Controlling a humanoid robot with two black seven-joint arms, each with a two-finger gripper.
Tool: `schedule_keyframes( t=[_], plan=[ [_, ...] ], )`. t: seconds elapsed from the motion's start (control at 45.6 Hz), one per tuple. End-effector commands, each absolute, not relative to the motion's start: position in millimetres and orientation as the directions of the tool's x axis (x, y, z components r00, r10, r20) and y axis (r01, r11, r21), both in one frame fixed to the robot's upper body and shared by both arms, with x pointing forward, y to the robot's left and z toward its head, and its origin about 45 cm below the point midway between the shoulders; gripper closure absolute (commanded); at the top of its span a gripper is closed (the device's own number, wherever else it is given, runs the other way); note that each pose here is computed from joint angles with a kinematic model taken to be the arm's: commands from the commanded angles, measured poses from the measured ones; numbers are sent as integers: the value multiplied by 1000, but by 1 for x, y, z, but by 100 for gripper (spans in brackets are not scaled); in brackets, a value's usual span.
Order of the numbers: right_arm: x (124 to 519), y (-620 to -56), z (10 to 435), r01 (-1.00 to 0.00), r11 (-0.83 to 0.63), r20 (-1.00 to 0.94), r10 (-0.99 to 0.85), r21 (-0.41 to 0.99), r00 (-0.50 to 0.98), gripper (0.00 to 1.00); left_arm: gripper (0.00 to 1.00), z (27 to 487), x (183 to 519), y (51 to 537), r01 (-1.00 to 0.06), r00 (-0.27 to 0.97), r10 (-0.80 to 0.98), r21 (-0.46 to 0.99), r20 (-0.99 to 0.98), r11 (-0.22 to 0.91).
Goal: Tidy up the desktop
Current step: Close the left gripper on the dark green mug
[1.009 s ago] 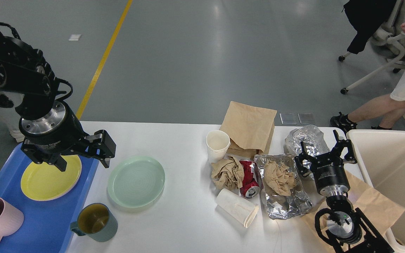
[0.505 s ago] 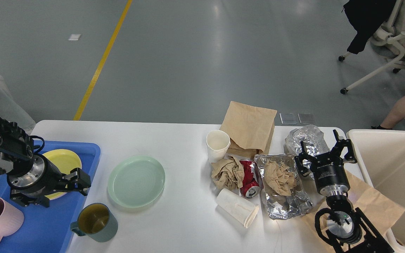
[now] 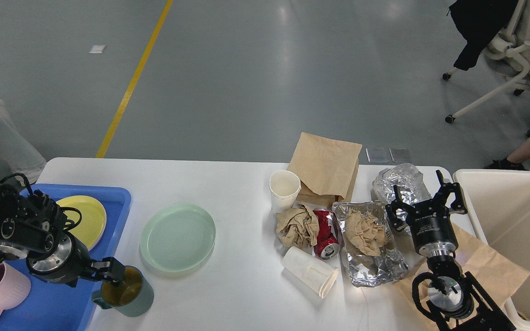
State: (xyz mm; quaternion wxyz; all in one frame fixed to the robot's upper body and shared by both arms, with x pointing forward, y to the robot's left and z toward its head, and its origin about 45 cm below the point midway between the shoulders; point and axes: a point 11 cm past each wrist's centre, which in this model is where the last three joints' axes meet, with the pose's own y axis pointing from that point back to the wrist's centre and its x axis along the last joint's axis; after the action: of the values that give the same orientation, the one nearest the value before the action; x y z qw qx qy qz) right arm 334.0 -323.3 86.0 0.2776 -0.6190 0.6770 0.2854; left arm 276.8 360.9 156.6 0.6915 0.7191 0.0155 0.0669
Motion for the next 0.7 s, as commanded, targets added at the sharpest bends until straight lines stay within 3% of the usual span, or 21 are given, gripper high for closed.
schedule_keyframes(
  t=[0.0,0.307,0.57,0.68],
  plan=[
    [334,-323,86,-997,71,-729,-680,43,-80,0,11,144,282,368,-99,992,78,993,103,-64],
    [334,-323,86,-997,71,-729,-680,43,-80,0,34,125,291,349,-124,989,74,992,124,-10],
    [334,-323,86,-997,71,-729,-680,43,-80,0,66,115,285,344,-100,993,61,995,101,-17],
    [334,-323,86,-997,71,-729,-680,43,-80,0,67,114,283,346,-93,994,60,995,95,-42]
  ],
)
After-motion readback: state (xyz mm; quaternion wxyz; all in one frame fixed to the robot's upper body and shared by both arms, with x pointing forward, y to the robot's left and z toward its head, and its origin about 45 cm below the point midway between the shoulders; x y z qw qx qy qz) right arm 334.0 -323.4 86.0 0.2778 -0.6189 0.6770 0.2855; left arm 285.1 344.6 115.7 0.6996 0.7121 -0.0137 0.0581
